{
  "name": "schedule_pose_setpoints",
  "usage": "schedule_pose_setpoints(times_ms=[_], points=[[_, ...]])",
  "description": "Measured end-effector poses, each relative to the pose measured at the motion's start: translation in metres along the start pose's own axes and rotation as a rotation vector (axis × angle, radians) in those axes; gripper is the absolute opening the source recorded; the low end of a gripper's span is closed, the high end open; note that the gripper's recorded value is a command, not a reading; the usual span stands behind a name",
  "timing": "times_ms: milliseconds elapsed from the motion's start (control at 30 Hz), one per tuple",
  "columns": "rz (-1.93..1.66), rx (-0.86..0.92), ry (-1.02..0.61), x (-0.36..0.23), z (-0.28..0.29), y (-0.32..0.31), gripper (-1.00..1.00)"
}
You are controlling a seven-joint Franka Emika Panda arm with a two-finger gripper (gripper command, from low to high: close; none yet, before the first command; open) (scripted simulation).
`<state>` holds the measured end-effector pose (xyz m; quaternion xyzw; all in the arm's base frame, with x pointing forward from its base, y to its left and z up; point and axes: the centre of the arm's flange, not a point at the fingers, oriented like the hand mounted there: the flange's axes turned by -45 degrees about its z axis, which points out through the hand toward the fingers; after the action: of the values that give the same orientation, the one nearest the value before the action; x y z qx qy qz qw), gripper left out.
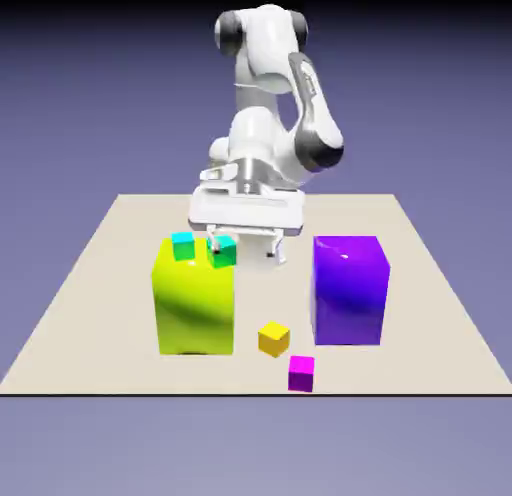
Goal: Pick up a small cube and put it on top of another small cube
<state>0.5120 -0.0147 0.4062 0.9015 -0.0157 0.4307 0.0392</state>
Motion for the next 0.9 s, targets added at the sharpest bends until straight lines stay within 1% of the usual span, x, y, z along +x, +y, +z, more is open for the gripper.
schedule_pose_setpoints(times_ms=[200, 433, 667, 900], points=[[0.019, -0.051, -0.066, -0.023, 0.03, -0.008, 0.0], [0.041, -0.094, -0.192, -0.061, 0.061, -0.026, 0.0], [0.061, -0.101, -0.366, -0.106, 0.086, -0.056, 0.0], [0.084, -0.054, -0.575, -0.152, 0.101, -0.097, 0.0]])
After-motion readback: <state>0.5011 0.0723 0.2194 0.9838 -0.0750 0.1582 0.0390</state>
